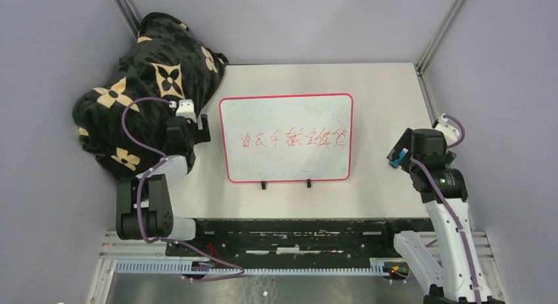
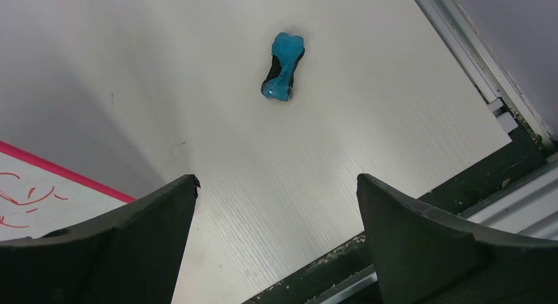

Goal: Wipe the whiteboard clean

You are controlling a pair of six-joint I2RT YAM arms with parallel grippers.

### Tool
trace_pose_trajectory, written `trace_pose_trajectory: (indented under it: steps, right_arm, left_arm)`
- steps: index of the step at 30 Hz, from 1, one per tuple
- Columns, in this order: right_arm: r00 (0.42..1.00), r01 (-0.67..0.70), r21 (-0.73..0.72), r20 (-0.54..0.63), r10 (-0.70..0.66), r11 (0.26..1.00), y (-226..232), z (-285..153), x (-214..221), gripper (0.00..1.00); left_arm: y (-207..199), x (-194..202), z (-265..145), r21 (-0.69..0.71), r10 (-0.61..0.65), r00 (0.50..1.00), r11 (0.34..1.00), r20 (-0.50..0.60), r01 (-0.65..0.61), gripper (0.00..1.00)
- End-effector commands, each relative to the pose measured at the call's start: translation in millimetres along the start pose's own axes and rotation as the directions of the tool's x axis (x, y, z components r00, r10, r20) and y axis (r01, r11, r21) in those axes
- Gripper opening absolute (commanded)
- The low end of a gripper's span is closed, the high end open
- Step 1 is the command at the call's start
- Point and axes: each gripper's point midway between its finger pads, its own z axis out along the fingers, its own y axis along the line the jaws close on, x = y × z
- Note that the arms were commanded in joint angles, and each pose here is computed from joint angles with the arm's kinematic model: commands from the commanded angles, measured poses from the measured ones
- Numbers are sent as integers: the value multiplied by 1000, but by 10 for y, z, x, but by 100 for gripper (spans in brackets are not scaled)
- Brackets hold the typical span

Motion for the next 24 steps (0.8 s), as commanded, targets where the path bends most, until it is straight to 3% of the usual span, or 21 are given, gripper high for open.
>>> trace_pose_trajectory:
  steps: [1,4,7,15,19,24]
  right_arm:
    - [1000,-22,51,12,21,998,-25,56,-69,100]
    - [999,-27,11,35,27,1000,40,57,-108,100]
    - [999,-33,68,40,31,997,-1,104,-174,100]
    - [963,70,169,-270,-22,983,157,686,6,100]
    - [951,27,188,-307,32,982,118,910,-6,93]
    - [927,95,240,-375,2,966,39,1099,61,93]
  left_arm:
    - [33,-265,-74,0,-32,998,999,57,32,99]
    - [25,-310,-117,6,-22,998,1000,58,22,99]
    - [33,-345,-162,9,-17,998,1000,60,16,99]
    - [26,-301,-275,20,-8,999,1000,45,7,99]
    - [-23,-289,-312,49,-17,999,999,32,16,99]
    - [-20,-362,-296,55,4,1000,998,23,-5,99]
